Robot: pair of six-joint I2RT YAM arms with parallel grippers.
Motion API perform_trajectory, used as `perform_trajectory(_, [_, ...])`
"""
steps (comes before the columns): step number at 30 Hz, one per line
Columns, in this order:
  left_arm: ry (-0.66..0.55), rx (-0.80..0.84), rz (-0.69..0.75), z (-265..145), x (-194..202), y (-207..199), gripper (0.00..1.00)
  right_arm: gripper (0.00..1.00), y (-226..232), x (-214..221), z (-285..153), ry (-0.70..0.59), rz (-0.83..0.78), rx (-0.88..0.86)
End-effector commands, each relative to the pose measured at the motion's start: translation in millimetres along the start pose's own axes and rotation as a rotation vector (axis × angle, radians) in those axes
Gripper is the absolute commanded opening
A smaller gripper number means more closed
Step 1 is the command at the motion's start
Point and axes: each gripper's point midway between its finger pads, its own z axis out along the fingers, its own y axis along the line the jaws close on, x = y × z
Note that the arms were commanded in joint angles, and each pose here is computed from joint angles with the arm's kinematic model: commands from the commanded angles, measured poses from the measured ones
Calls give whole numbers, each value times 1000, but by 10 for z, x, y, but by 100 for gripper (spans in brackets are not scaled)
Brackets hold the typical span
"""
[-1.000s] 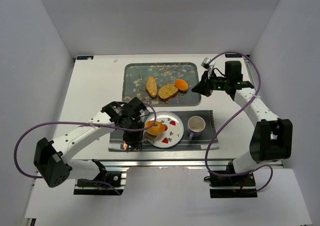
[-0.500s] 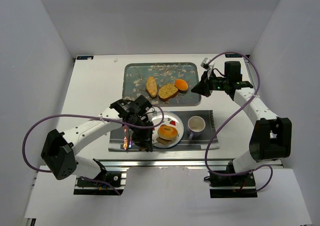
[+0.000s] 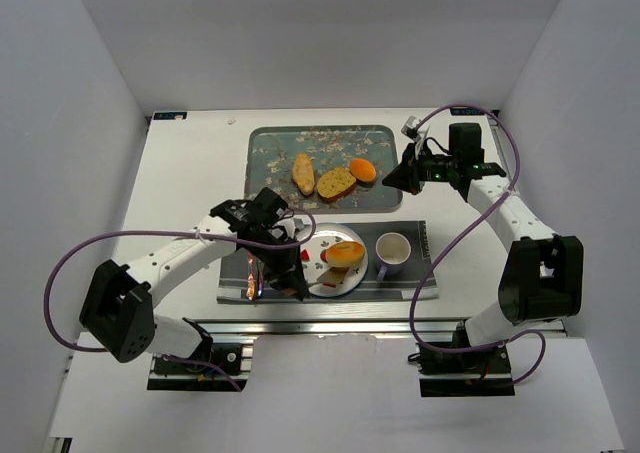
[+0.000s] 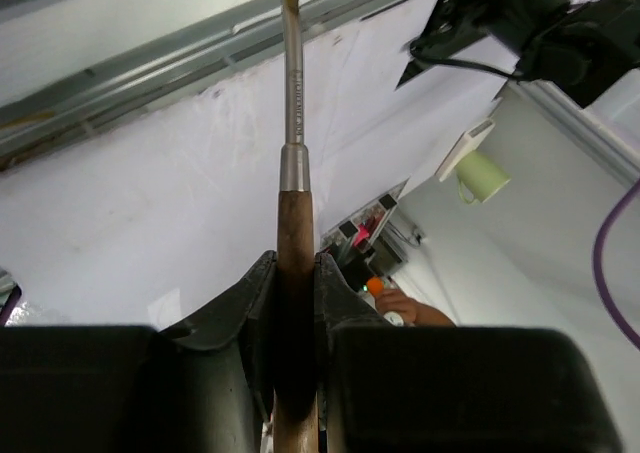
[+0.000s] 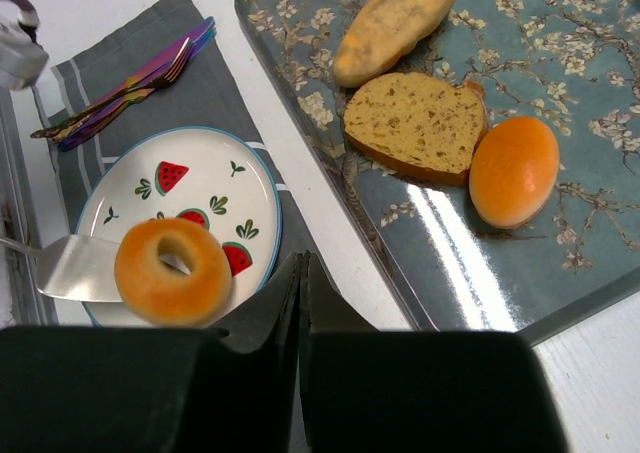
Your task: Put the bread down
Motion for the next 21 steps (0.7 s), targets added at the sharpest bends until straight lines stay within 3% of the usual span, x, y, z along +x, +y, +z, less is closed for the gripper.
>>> perform_trajectory(1, [53,70,-11,-12,152,-24,0,2,31,-113,-43,-30,-40,-4])
perform_trajectory(8, [74,115,9,-84,264,-69,0,2,45,-88,-47,-26,-38,-5])
perform_trajectory(11, [100,122,39,-217,425,-95,0,2,37,-103,-47,-26,-45,-5])
perform_trajectory(15, [159,79,-27,-398,786,19,0,2,24,-102,-35,-26,-42,-9])
perform_trajectory(18, [135,96,-86,-476,931,32,0,2,18,-96,-11,-30,-27,-14])
perform_trajectory(21, [17,152,-104,-574,902,-76,0,2,17,-104,-12,-33,-29,-13])
